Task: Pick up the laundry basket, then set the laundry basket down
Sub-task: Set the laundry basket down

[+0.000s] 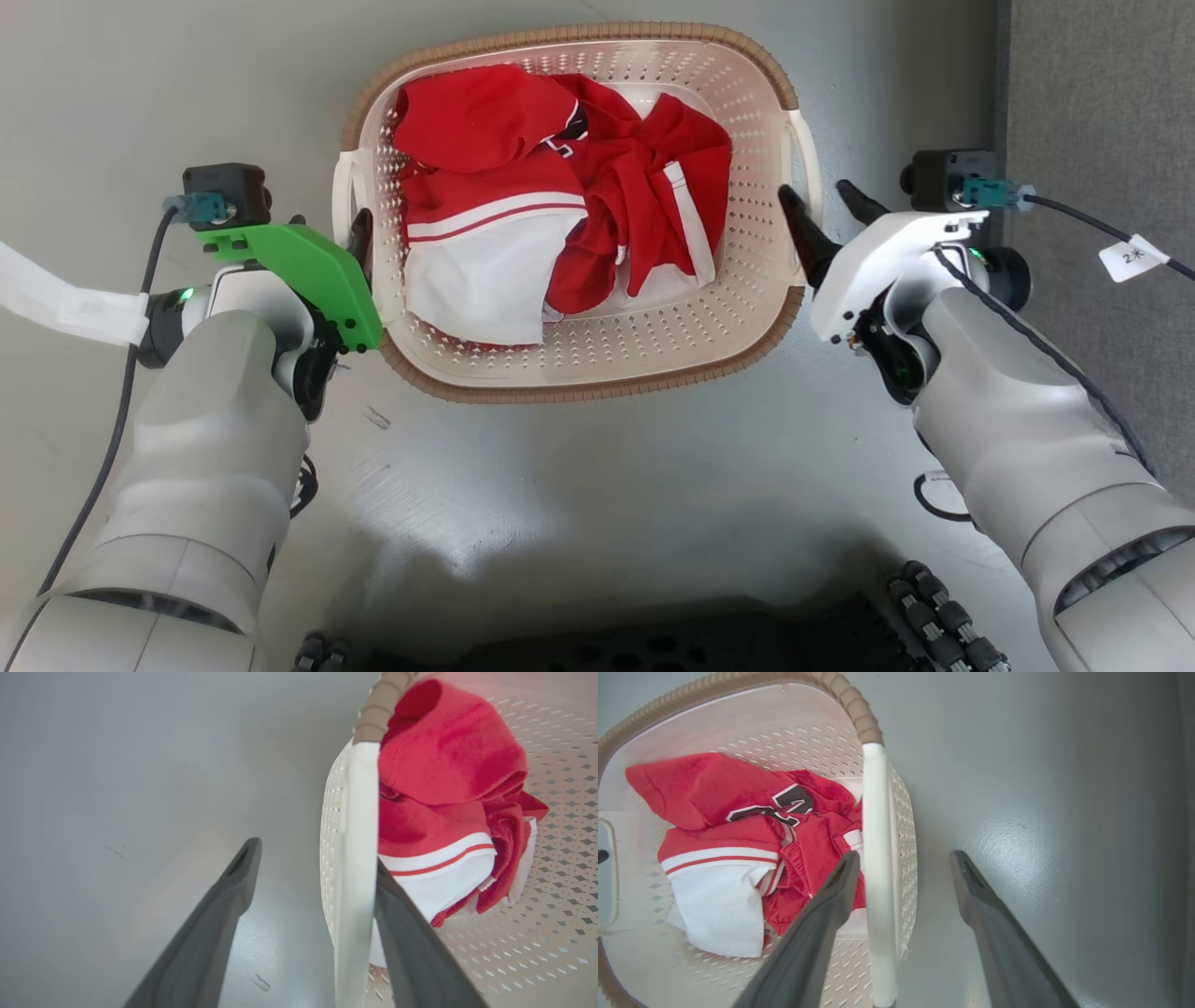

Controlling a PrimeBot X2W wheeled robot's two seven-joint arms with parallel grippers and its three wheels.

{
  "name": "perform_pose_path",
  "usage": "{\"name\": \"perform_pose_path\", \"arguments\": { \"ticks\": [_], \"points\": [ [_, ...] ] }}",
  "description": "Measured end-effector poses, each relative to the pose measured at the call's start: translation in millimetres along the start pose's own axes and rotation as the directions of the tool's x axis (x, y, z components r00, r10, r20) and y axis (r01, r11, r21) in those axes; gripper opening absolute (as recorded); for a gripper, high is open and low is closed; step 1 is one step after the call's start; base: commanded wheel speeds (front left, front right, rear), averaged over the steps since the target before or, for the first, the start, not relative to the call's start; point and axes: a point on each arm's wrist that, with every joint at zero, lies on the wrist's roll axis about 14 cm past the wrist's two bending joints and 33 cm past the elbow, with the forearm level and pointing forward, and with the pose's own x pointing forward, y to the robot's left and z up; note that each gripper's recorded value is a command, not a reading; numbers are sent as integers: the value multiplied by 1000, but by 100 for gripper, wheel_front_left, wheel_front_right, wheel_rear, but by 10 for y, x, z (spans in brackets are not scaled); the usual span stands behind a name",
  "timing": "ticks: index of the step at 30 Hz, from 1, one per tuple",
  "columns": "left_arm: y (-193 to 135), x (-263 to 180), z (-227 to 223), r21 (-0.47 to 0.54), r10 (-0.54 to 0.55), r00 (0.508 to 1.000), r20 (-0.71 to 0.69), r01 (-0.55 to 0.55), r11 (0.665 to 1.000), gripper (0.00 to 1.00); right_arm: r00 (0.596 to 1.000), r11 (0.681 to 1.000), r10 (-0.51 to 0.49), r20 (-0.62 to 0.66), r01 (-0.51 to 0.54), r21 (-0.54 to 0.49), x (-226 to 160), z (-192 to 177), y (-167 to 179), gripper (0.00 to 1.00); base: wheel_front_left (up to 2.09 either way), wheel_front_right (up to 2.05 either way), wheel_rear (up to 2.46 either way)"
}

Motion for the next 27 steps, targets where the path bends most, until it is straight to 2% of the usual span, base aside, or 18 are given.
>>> {"name": "perform_pose_path", "arguments": {
  "ticks": [4,11,27],
  "points": [
    [-17,-23,32,15,-4,1000,8,4,1000,100,1000,1000,13,12,-13,-4,-11,47,48,100,0,0,0],
    [-127,-130,245,62,-33,994,100,27,998,100,999,999,25,44,-24,-23,-120,136,115,100,0,0,0],
    [-408,-665,628,111,-87,950,299,56,992,100,970,997,41,238,-26,-66,-606,722,222,100,0,0,0]
  ]
}}
